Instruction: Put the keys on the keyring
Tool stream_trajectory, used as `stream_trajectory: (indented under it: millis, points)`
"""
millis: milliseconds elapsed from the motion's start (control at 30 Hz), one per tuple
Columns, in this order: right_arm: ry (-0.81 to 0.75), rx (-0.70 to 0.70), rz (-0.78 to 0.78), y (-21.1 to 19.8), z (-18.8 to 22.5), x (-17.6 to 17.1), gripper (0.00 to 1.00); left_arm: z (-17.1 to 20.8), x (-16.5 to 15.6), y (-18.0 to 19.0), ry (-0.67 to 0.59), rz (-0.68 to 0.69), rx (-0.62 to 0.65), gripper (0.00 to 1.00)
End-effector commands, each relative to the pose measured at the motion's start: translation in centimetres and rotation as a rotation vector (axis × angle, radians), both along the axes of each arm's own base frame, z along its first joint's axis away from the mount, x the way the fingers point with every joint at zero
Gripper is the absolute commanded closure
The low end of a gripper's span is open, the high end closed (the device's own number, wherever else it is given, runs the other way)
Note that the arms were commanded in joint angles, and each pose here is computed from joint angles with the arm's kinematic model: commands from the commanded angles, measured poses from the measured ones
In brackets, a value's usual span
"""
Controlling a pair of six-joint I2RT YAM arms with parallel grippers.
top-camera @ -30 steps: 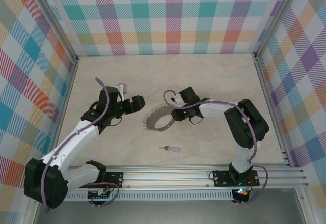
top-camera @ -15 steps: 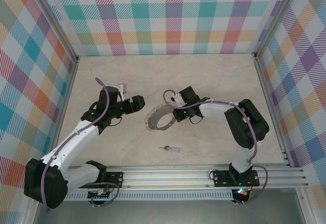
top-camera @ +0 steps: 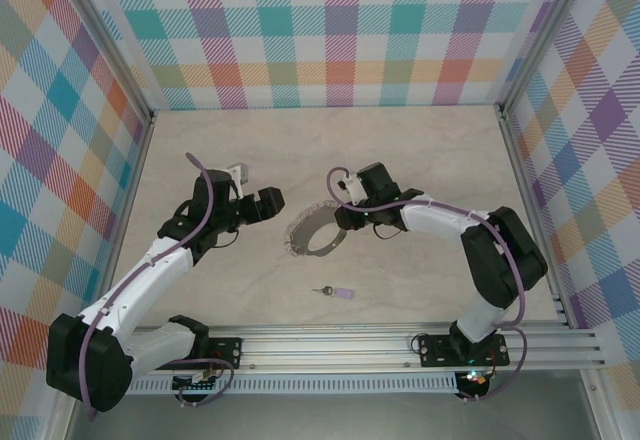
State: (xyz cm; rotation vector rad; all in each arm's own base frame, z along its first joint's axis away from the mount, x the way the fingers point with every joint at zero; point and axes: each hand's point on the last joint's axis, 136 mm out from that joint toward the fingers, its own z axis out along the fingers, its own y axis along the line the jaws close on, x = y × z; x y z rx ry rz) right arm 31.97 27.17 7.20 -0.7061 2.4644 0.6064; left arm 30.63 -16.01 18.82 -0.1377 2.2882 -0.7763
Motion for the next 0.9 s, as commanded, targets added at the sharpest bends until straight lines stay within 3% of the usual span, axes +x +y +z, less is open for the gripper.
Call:
stream_trajectory:
  millis: [0,333,567,867]
  points:
    - [0.039,-0.040,-0.005,-0.9,-1.4,-1.3,0.58,0.4,-0.3,-0.4,-0.010,-0.012,-0.011,0.12]
    - [0.085,-0.084,-0.020,-1.4,-4.5,-1.5,0.58,0.3,-0.2,-0.5,-0.004,-0.017,-0.010,0.12]
    - [0.176,0.074,-0.059,-0.2,-3.4,-3.3,0.57,0.5,0.0,-0.6,-0.006,-0.021,-0.005,0.12]
    - [0.284,0.120,-0.045,2.0,-4.7,-4.8,0.59,1.1,-0.5,-0.3,-0.022,-0.008,-0.018,0.11]
